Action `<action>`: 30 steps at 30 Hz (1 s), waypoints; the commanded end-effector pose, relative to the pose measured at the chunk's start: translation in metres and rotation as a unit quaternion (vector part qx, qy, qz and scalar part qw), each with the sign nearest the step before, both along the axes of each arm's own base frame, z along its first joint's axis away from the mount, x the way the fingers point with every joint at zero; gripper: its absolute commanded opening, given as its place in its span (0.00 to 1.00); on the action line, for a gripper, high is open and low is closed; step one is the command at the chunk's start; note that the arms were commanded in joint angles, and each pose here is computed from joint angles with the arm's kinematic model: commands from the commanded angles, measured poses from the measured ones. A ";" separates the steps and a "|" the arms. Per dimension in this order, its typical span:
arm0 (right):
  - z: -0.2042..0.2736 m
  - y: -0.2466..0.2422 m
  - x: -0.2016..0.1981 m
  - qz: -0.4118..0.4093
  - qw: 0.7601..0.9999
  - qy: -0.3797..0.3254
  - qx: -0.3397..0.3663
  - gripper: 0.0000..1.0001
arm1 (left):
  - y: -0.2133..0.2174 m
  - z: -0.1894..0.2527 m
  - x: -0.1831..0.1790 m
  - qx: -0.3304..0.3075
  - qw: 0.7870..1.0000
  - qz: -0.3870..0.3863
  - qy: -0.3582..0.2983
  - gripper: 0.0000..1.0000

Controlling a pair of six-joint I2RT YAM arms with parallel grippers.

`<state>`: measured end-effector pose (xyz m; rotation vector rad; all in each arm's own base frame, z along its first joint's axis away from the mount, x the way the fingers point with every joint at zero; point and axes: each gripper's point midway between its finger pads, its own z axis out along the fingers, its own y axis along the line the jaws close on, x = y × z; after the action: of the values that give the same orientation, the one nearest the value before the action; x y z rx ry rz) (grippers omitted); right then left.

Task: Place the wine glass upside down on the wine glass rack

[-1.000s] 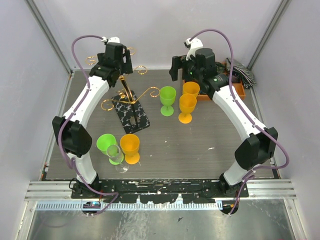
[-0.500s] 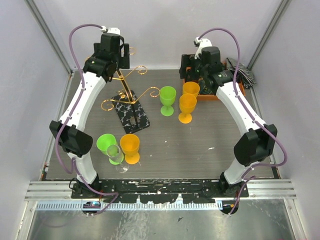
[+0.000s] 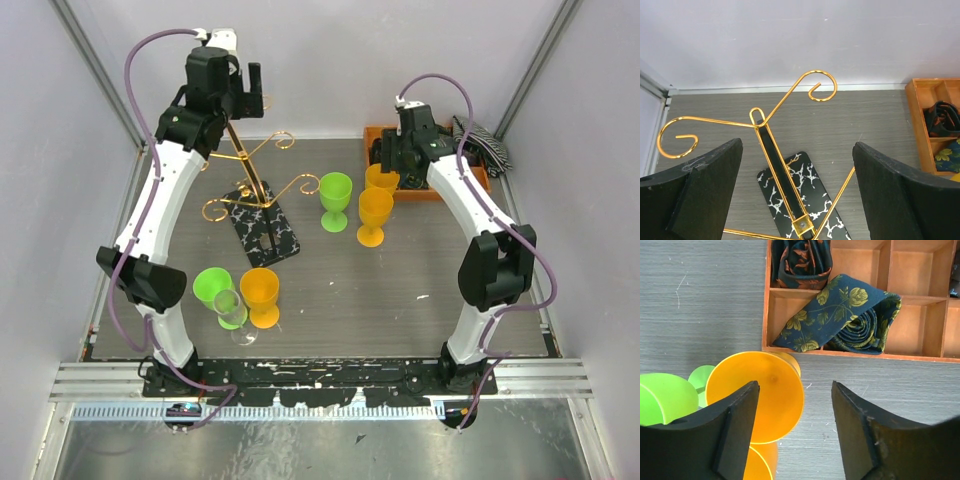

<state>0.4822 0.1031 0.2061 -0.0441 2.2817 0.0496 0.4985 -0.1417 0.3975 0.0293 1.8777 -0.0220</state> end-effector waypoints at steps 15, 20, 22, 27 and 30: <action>-0.029 -0.004 0.000 -0.004 0.999 0.040 -0.007 0.24 | -0.016 0.010 0.003 -0.019 0.999 -0.038 -0.018 0.98; -0.015 -0.016 -0.003 -0.022 0.999 0.034 -0.029 0.10 | -0.017 0.012 0.002 -0.022 0.999 -0.040 -0.019 0.98; -0.010 -0.028 -0.008 -0.039 0.997 0.039 -0.054 0.02 | -0.019 0.012 0.002 -0.023 0.999 -0.043 -0.019 0.98; -0.002 -0.062 -0.028 -0.077 0.990 0.059 -0.103 0.01 | -0.021 0.010 0.004 -0.031 0.998 -0.044 -0.016 0.98; 0.014 -0.084 -0.037 -0.104 0.987 0.051 -0.111 0.00 | -0.024 0.012 0.005 -0.041 0.998 -0.047 -0.018 0.98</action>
<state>0.4625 0.0625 0.1668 0.0004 2.4516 -0.1776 0.4979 -0.1564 0.3979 0.0712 1.8778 -0.1063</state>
